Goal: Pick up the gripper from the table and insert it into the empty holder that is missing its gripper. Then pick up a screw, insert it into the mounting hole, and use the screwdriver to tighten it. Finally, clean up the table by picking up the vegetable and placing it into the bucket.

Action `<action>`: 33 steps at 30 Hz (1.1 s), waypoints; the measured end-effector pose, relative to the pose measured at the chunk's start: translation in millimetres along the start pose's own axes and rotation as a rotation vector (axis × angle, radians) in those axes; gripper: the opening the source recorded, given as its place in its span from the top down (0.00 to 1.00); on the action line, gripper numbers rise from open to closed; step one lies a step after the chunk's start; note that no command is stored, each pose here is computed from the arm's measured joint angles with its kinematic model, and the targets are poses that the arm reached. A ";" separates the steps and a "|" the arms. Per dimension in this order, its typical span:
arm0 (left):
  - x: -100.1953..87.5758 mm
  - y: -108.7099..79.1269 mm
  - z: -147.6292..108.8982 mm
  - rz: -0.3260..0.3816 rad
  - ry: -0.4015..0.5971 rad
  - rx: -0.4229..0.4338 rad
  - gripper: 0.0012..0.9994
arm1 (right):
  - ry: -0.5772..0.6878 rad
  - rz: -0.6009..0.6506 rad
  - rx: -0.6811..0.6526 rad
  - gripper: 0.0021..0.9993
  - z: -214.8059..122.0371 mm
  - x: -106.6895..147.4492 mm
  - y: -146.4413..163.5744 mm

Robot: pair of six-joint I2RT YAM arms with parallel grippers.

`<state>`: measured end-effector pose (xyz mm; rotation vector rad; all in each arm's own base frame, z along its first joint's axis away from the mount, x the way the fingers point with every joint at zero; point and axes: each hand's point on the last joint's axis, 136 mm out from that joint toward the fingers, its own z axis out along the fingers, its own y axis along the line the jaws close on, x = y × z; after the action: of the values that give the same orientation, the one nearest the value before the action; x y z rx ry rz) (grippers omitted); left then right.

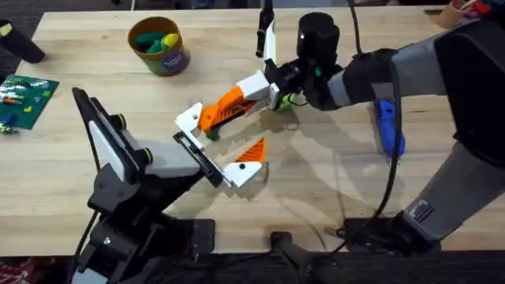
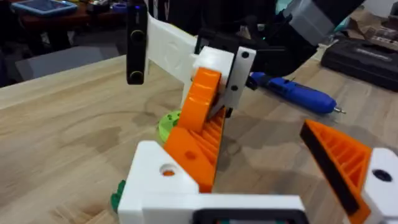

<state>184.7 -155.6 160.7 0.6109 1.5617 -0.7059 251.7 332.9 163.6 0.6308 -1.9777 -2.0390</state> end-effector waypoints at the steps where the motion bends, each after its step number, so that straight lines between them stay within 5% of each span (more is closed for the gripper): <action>1: 0.0 -0.1 0.0 0.000 0.000 0.001 0.01 | 0.004 0.000 -0.001 0.99 1.5 0.7 0.1; 33: -0.1 -0.6 0.0 0.001 0.000 0.003 0.01 | 0.041 0.016 -0.007 0.98 13.1 -7.5 1.1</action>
<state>184.3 -156.0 160.8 0.6140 1.5603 -0.7080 252.2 347.9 165.7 0.6477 -1.9457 -2.0070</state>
